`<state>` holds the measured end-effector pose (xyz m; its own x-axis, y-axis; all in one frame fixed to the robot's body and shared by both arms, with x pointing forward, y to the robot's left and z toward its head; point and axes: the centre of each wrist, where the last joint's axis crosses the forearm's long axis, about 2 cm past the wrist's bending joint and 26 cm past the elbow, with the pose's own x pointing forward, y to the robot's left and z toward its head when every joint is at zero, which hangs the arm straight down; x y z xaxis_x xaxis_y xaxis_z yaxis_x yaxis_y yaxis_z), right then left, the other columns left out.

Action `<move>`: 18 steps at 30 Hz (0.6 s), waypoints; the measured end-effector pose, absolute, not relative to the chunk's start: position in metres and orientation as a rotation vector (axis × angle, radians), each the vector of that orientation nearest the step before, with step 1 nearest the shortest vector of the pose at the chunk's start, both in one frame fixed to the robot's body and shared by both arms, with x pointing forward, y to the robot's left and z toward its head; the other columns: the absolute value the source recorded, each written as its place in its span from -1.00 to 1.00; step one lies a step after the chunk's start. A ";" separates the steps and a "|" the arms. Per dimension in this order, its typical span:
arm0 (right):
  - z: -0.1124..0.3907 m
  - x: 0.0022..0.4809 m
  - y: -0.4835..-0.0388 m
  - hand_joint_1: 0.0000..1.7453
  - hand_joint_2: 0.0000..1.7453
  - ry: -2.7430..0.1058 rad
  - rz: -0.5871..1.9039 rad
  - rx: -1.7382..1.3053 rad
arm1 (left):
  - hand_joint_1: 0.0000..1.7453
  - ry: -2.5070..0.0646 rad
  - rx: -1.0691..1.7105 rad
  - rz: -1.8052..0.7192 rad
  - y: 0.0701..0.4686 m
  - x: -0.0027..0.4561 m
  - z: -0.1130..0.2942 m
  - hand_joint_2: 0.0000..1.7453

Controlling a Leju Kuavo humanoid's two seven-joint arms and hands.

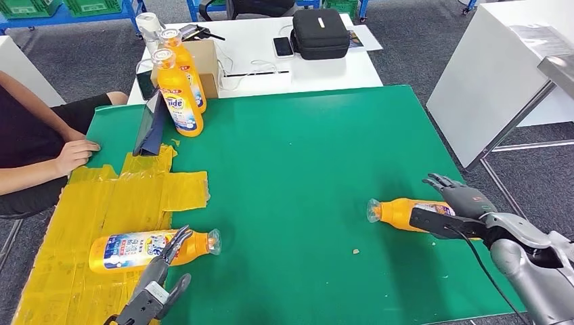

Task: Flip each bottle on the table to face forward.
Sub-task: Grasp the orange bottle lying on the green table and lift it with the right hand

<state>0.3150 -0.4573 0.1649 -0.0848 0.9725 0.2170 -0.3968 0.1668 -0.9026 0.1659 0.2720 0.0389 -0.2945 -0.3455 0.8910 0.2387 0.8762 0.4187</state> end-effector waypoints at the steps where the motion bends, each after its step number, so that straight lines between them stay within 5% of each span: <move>1: 0.166 0.312 -0.462 -1.00 1.00 -1.074 1.317 -0.704 | -1.00 -1.780 0.080 -0.573 0.272 0.166 0.039 -1.00; 18: 0.187 0.283 -0.504 -1.00 1.00 -0.958 1.349 -0.725 | -1.00 -1.784 0.077 -0.570 0.273 0.166 0.039 -1.00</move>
